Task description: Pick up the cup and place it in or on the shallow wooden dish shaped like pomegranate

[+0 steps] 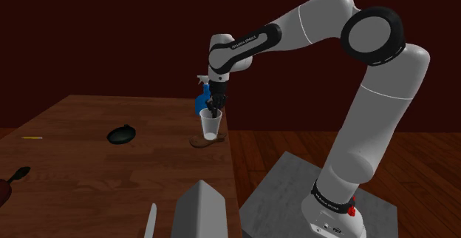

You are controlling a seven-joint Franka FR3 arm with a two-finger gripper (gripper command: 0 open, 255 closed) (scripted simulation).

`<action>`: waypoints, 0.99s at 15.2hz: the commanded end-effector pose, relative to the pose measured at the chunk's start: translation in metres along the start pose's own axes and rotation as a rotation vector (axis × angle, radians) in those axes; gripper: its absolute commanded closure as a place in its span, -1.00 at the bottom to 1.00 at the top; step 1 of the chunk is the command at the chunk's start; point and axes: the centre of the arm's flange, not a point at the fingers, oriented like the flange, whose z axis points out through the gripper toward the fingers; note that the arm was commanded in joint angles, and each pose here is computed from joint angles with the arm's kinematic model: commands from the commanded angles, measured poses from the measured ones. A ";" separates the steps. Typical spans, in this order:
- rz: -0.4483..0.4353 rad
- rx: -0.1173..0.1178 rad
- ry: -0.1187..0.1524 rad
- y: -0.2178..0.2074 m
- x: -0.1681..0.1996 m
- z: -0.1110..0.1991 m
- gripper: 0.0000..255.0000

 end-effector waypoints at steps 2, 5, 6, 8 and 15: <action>0.000 0.000 0.001 0.001 0.001 0.006 1.00; 0.000 0.000 0.001 0.001 0.001 0.006 1.00; 0.000 0.000 0.001 0.001 0.001 0.006 1.00; 0.000 0.000 0.001 0.001 0.001 0.006 1.00; 0.000 0.000 0.001 0.001 0.001 -0.008 -1.00</action>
